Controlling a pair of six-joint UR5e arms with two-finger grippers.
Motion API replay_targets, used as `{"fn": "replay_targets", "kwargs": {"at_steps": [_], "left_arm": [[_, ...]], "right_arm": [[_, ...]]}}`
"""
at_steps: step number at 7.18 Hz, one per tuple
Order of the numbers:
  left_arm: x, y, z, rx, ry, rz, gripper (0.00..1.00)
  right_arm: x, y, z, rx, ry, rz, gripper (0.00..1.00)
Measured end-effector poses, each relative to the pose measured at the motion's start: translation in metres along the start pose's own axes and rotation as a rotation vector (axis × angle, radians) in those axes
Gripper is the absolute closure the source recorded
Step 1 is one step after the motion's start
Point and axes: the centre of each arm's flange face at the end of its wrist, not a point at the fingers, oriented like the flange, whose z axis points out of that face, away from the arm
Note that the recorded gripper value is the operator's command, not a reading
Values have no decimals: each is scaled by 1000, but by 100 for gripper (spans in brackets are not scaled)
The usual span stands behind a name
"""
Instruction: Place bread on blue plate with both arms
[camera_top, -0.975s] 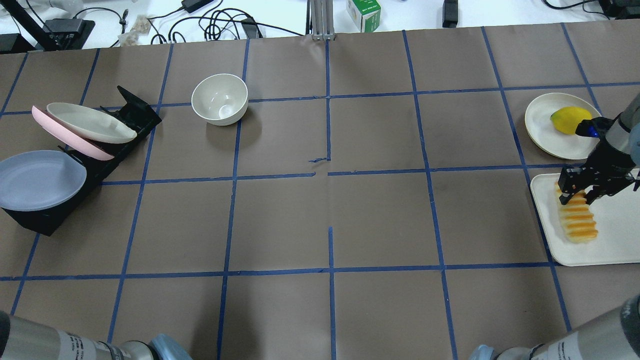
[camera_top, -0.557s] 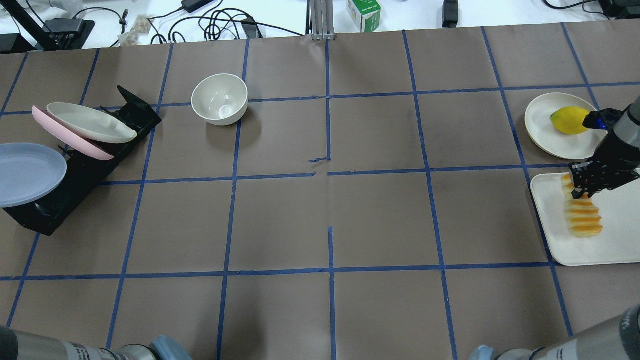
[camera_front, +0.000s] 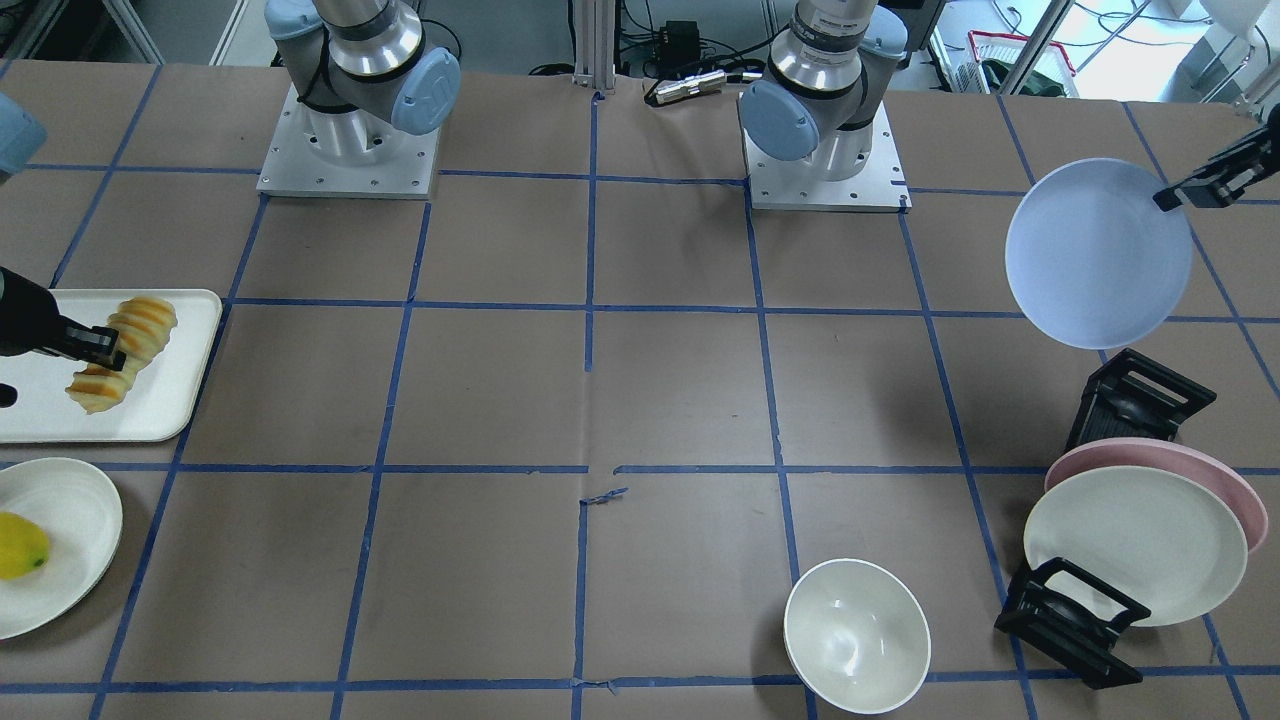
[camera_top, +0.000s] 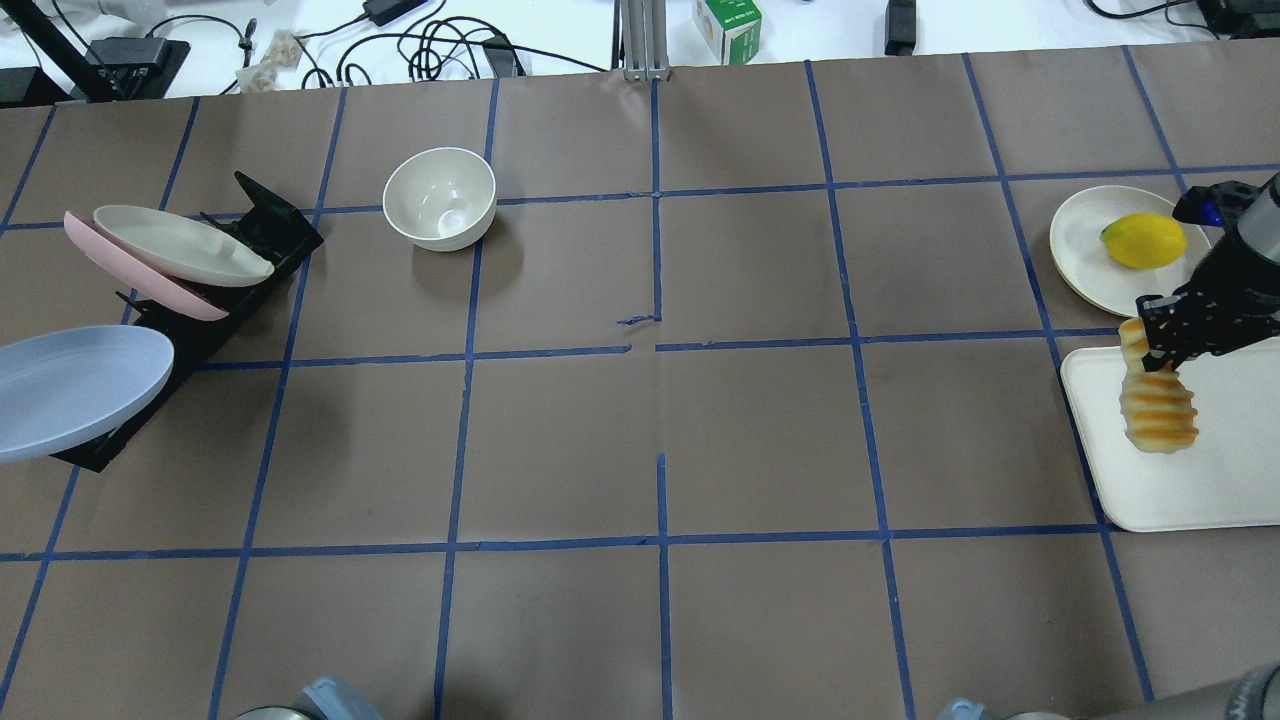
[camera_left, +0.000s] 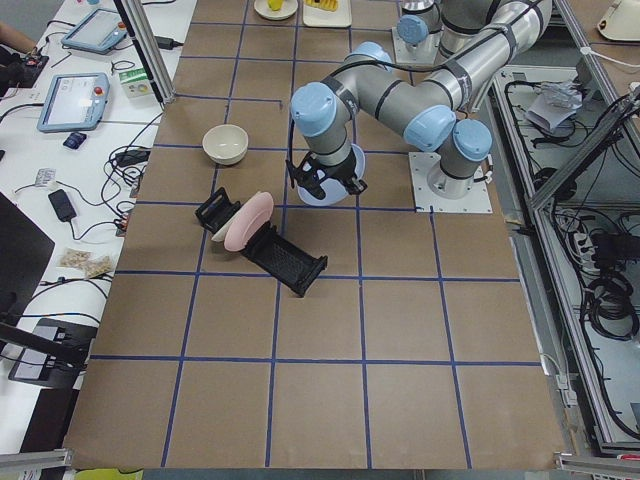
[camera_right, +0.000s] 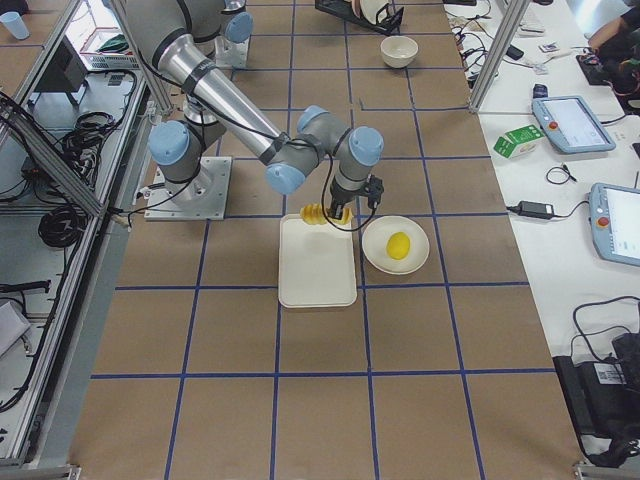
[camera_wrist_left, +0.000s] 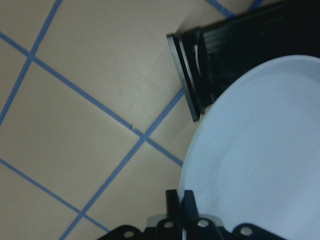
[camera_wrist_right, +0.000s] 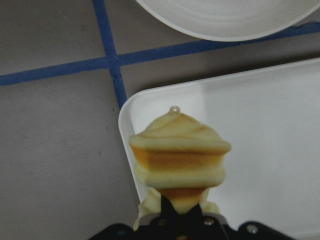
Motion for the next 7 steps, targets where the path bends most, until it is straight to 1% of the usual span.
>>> {"fn": "replay_targets", "kwargs": {"at_steps": [1,2,3,4,5,6,7], "left_arm": [[58,21,19,-37,51,-7,100],[127,45,45,-25,66,-19,100],[196,74,70,37,59,8,100],[255,108,96,111,61,87,100],[302,138,127,190,84,192,100],[334,152,167,257,125,278,100],[350,152,208,286,185,327,100]], "right_arm": [[-29,-3,-23,-8,3,5,100],[-52,-5,-43,-20,5,-6,100],[-70,-6,-60,-20,-3,-22,100],[-90,-6,-72,-8,-15,-40,100],[-117,-3,-79,4,-18,-47,100],[-147,2,-84,17,-16,-46,100],[-177,7,-86,28,-17,-55,100]]}}
